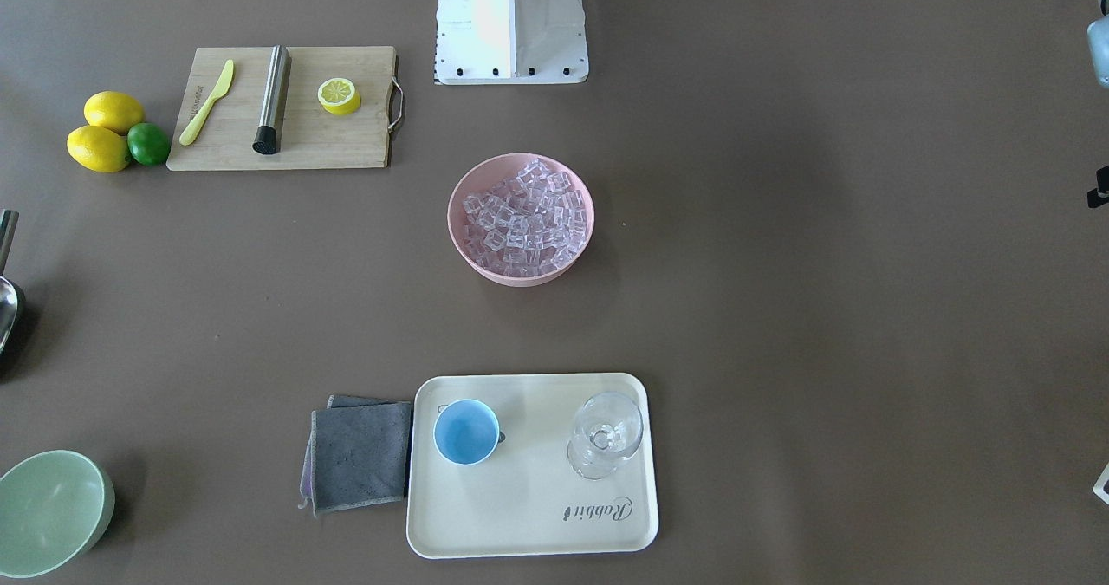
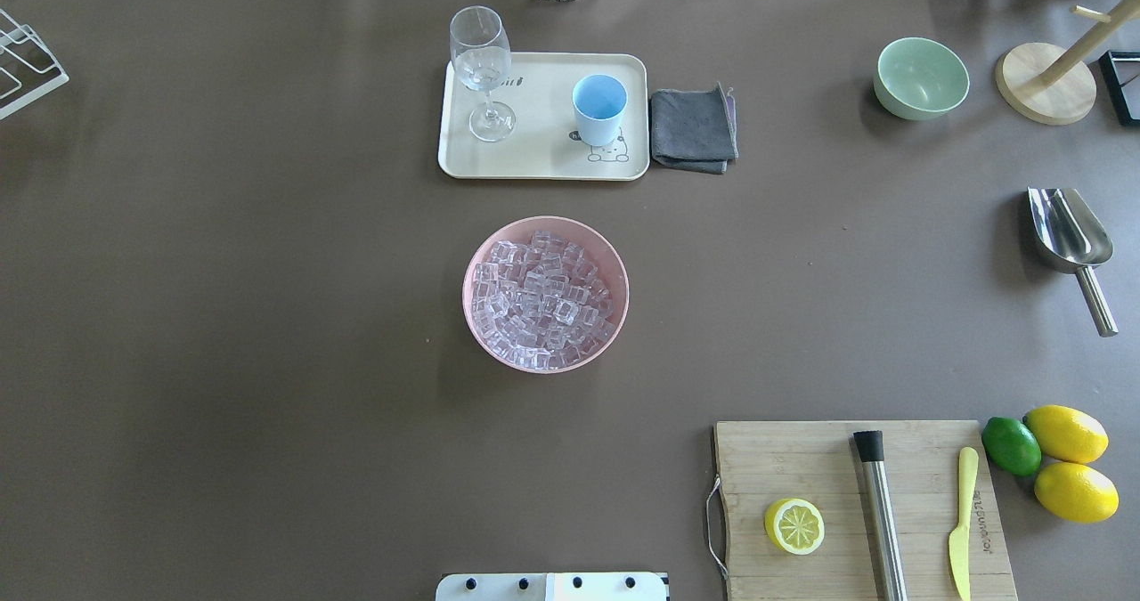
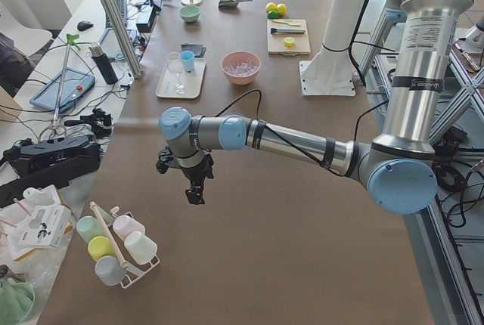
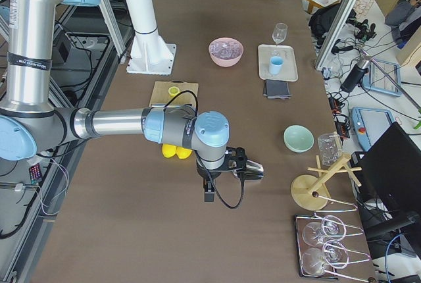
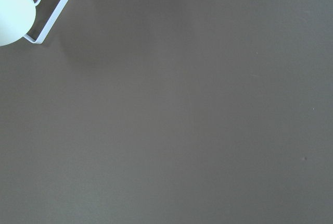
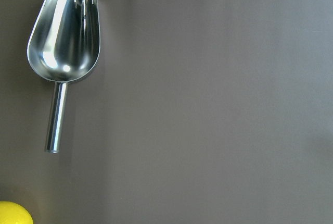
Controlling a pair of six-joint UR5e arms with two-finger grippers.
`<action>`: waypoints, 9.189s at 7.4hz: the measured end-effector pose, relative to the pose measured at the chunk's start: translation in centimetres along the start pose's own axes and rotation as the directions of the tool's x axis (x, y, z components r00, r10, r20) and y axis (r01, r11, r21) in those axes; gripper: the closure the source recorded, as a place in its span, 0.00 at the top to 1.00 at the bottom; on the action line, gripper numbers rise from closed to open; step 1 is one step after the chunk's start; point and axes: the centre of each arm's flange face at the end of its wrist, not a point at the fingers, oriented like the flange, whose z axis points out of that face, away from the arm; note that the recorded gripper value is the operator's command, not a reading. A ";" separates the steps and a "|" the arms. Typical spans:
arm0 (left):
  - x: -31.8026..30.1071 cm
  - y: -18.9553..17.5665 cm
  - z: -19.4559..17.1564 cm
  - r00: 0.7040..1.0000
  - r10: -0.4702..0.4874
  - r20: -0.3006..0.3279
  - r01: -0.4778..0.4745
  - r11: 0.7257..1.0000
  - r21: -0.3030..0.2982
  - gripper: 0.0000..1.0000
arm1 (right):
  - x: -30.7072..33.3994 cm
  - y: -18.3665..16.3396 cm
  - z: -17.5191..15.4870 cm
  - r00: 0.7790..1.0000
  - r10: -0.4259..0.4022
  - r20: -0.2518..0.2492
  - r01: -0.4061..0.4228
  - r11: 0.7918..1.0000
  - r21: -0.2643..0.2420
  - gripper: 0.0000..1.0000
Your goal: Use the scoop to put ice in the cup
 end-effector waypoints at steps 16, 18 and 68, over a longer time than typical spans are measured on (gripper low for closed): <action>20.6 -4.5 6.1 0.793 0.609 0.002 -0.592 0.771 0.235 0.99 | -11.1 -1.3 12.2 0.982 0.166 0.094 -0.179 0.973 0.143 1.00; 28.1 -3.9 8.9 0.684 0.729 -0.026 -0.700 0.666 0.257 0.99 | -12.2 -1.8 14.1 0.978 0.192 0.083 -0.203 0.968 0.146 1.00; 57.3 -2.2 15.3 0.311 0.931 0.193 -0.839 0.173 0.516 0.99 | -76.7 -13.2 -5.9 0.072 -0.996 -0.046 0.860 0.085 -0.503 0.00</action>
